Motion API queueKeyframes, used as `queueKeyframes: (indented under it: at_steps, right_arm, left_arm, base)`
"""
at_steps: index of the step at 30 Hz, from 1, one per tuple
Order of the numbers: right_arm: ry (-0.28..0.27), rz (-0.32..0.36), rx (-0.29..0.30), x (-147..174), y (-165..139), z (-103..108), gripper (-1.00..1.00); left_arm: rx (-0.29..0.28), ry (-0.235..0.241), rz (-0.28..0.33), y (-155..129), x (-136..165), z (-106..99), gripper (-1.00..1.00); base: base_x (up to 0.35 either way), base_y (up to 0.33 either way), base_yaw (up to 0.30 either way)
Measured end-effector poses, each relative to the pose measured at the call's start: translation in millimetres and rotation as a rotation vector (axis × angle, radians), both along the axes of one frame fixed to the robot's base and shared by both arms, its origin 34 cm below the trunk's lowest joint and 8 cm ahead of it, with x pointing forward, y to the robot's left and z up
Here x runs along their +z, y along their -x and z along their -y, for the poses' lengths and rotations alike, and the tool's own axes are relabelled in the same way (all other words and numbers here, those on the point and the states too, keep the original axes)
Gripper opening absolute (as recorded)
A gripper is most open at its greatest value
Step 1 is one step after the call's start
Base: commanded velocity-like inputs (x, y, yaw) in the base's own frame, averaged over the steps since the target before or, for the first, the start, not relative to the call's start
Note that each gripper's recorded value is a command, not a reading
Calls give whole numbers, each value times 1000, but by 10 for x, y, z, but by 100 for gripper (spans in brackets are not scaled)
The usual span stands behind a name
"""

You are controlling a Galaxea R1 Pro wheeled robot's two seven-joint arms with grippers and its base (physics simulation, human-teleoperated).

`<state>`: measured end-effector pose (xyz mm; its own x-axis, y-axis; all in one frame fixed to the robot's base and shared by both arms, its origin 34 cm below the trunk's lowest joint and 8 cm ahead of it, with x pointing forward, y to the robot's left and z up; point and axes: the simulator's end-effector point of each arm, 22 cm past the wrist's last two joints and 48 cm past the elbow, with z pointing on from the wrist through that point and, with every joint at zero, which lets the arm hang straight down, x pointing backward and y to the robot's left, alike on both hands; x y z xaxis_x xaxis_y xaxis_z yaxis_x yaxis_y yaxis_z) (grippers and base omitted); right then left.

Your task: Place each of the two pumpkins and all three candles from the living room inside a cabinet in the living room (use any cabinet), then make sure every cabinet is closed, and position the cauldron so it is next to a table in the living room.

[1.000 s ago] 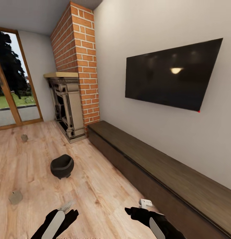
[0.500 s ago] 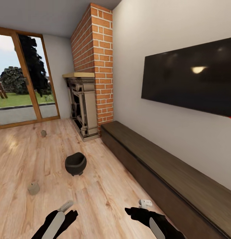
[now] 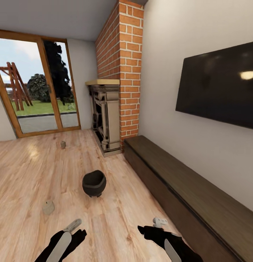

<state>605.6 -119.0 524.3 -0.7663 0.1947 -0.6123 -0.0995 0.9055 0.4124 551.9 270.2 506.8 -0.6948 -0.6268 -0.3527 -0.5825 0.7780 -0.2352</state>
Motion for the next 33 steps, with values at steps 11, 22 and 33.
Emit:
queueKeyframes:
  at_steps: [11,22,33]
  right_arm:
    - [58,5,43,-124,90,35,100]
    - [58,8,36,-111,79,57,100]
    - [65,6,41,-112,87,25,100]
  left_arm:
    - [0,1,0,-2,-3,-1,100]
    - [0,3,2,-4,4,9,100]
    - [1,2,2,0,5,7,100]
  base:
    - [119,0,12]
    - [2,0,0]
    - [146,0,191]
